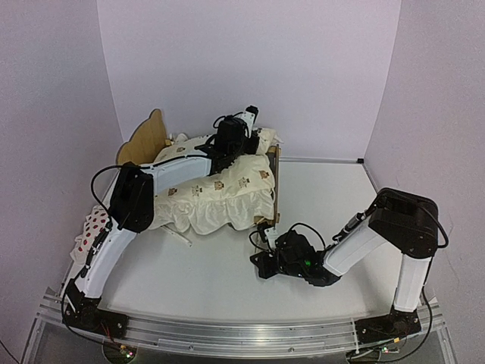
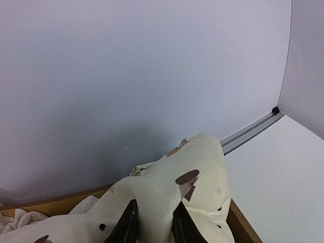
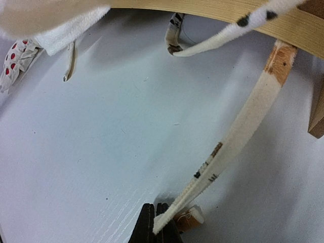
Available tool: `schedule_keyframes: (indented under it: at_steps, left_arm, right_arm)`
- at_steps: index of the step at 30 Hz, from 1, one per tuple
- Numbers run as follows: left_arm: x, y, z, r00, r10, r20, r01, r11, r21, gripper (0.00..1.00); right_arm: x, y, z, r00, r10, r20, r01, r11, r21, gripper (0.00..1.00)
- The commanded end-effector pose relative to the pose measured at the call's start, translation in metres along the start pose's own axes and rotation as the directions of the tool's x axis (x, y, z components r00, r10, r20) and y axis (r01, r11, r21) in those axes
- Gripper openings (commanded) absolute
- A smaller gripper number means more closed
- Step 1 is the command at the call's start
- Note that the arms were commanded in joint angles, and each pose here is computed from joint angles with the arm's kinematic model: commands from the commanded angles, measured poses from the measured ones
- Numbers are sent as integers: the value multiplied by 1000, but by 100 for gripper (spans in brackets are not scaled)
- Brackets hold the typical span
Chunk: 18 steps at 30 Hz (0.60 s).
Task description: Set up the pet bed
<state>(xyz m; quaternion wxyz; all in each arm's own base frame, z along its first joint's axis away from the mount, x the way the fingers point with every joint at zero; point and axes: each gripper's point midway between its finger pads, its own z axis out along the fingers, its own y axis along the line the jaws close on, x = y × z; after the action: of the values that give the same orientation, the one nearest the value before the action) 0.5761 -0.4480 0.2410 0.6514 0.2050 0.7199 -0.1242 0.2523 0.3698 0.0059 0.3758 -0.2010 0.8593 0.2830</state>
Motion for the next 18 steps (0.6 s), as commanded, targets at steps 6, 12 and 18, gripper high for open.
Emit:
schedule_keyframes:
  at_steps: [6, 12, 18]
  left_arm:
    - [-40, -6, -19, 999, -25, 38, 22, 996, 82, 88]
    - [-101, -3, -62, 999, -23, 38, 20, 996, 92, 98]
    - [-126, -13, -125, 998, 8, -61, -1, 994, 110, 95]
  right_arm:
    - [18, 1, 0, 997, 13, -76, -14, 1000, -12, 0]
    - [19, 0, -2, 996, 32, -84, -33, 999, -4, 0]
    - [20, -5, -7, 994, 25, -103, -22, 999, 32, 0]
